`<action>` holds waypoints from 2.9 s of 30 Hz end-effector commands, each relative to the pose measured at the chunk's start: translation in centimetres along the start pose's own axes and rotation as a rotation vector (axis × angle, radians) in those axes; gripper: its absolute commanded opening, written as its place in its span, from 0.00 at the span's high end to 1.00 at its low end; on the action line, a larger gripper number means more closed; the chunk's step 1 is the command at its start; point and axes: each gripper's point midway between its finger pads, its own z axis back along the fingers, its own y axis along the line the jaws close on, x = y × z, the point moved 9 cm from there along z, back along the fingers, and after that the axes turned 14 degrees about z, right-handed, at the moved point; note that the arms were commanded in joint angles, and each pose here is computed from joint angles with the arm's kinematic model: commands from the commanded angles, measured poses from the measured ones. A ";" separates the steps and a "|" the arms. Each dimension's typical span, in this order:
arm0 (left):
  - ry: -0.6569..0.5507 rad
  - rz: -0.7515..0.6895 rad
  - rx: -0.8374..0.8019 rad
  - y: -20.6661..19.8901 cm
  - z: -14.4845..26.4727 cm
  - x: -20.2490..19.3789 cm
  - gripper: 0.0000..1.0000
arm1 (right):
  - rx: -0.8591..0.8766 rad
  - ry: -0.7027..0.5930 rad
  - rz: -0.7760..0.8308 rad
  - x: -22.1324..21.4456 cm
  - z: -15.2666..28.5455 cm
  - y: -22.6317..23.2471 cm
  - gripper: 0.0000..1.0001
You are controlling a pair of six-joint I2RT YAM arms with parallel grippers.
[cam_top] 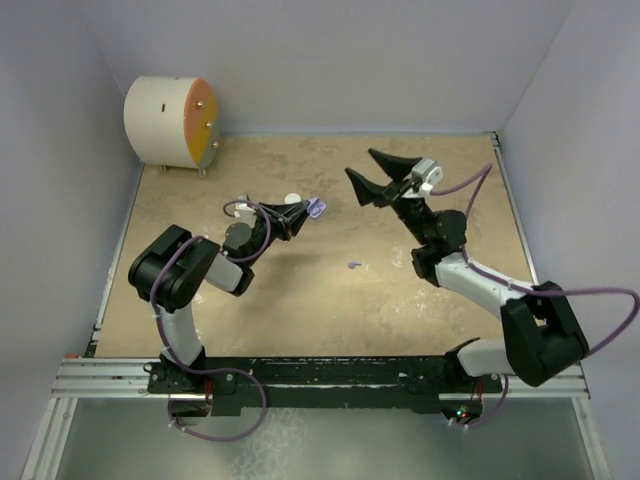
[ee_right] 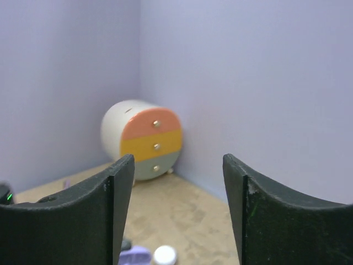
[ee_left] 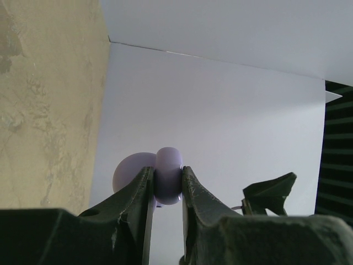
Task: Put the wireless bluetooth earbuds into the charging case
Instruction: Place the earbud in the charging case, then pick up the earbud from the center of the board.
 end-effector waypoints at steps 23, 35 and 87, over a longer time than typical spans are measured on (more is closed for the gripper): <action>-0.060 -0.100 -0.062 -1.8 4.6 0.8 1.00 | -0.110 1.006 -0.313 -5.1 7.3 8.0 0.28; -0.098 -0.272 0.014 -3.3 2.3 0.9 1.00 | -0.054 1.111 -0.388 -8.3 10.9 10.7 0.30; -0.076 -0.265 -0.004 -3.0 1.0 2.7 1.00 | -0.015 1.271 -0.418 -14.9 13.4 13.0 0.28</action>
